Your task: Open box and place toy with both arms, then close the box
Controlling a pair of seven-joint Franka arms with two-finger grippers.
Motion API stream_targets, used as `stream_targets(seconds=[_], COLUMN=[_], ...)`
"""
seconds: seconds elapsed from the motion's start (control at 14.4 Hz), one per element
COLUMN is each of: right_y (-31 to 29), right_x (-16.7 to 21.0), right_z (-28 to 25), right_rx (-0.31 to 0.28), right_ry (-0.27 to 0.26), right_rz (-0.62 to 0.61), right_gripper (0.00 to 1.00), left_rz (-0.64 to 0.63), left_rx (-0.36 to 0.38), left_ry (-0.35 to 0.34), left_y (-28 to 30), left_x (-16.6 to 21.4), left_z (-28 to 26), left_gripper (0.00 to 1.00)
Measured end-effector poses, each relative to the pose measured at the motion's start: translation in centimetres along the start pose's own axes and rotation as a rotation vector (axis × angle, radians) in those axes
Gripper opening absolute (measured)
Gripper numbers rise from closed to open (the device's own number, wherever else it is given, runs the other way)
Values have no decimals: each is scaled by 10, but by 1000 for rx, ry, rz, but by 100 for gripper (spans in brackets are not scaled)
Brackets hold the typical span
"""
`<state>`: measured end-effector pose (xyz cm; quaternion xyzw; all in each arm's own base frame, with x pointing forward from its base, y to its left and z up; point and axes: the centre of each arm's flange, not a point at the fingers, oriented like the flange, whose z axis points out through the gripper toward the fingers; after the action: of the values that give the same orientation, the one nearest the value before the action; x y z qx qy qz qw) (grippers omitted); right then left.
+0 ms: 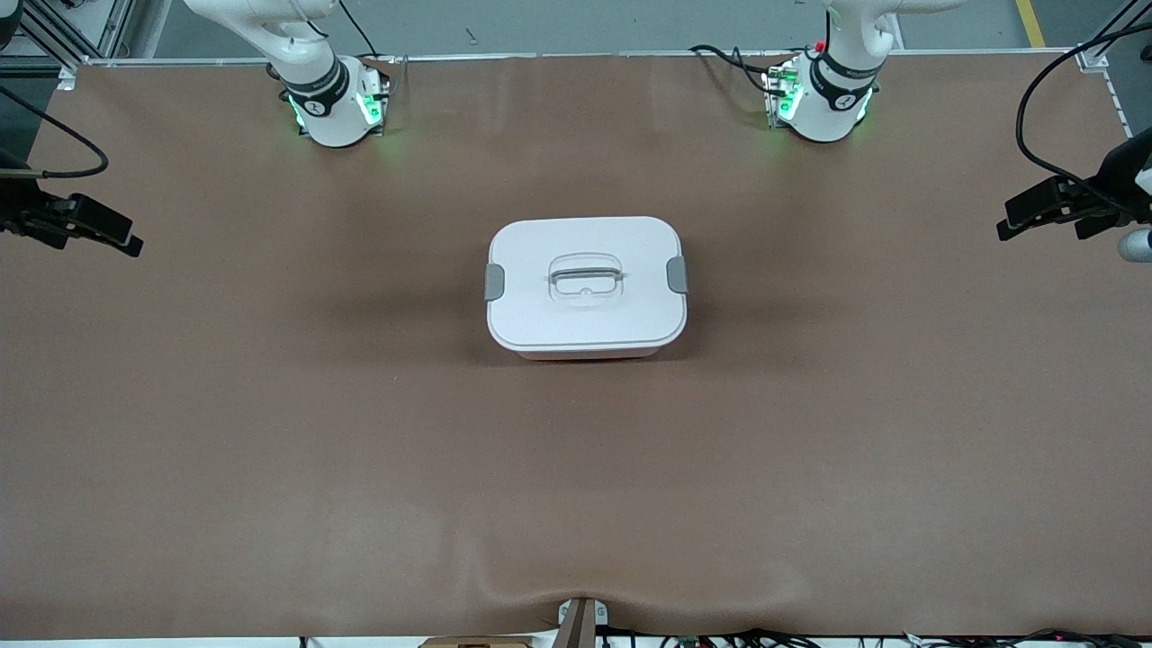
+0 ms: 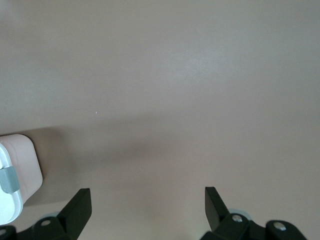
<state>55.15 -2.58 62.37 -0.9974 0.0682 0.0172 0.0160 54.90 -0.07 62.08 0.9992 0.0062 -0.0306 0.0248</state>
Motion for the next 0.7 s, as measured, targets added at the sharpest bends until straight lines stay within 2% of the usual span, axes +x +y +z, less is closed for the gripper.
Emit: stream_targets(seconds=[0.35,0.7], right_y=[1,1], right_x=[0,0], right_z=[0,0], right_rx=[0,0], right_ry=[0,0], right_rz=[2,2], right_gripper=[100,100], left_rz=[-12,-24], left_rx=[3,2], left_ry=[-2,-1], left_y=[26,20], left_x=[-1,-1], left_z=[1,1], left_gripper=[100,100])
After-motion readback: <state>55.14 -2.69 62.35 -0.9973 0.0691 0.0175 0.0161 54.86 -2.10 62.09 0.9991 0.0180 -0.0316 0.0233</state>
